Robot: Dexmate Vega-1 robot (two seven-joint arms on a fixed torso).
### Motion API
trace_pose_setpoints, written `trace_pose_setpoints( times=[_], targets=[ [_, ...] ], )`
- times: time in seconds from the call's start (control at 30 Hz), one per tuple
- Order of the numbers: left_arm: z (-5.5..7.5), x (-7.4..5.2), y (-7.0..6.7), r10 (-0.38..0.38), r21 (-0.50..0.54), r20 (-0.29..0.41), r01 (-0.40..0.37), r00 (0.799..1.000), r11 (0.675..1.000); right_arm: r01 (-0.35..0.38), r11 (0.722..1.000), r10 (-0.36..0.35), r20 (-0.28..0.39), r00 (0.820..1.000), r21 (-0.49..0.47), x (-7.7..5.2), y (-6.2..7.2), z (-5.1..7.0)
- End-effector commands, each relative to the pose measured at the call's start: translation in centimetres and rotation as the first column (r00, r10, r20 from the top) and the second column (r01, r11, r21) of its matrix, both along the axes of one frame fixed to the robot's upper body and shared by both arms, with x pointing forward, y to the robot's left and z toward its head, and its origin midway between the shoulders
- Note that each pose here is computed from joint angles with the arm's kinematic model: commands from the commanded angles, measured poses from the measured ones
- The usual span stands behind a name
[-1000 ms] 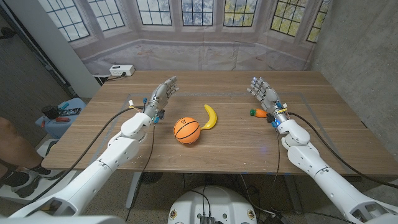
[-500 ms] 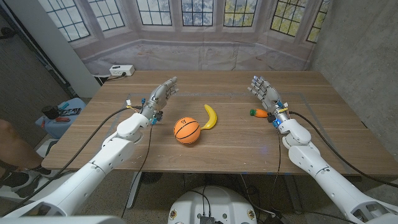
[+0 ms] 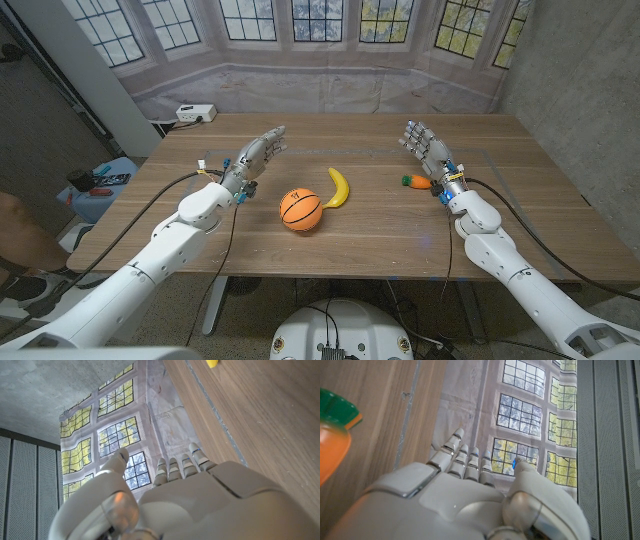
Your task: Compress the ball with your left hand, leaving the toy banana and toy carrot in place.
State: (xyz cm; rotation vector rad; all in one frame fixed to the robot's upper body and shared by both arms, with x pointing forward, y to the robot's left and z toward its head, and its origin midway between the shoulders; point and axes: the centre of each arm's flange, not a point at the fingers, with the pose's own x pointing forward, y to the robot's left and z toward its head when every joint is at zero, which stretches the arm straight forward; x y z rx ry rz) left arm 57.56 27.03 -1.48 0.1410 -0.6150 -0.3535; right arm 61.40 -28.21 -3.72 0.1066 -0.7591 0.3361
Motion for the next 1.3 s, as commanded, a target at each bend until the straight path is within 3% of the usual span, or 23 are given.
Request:
trace_pose_setpoints(
  times=[0.03, 0.73, 1.3],
  targets=[
    [0.2, -1.8, 0.7, 0.01, 0.059, 0.007, -0.01, 1.0, 0.998, 0.013, 1.0, -0.013, 0.01, 1.0, -0.003, -0.4, -0.4, 0.2],
    [1.4, -4.3, 1.8, 0.046, 0.225, 0.053, -0.057, 0.998, 0.973, 0.017, 1.0, -0.017, 0.019, 1.0, -0.014, 0.0, -0.9, 0.8],
    [2.8, -5.0, 2.3, 0.048, 0.372, 0.073, -0.072, 0.996, 0.926, 0.031, 0.999, -0.03, 0.034, 0.999, -0.013, -0.3, -1.5, 1.0]
  ],
)
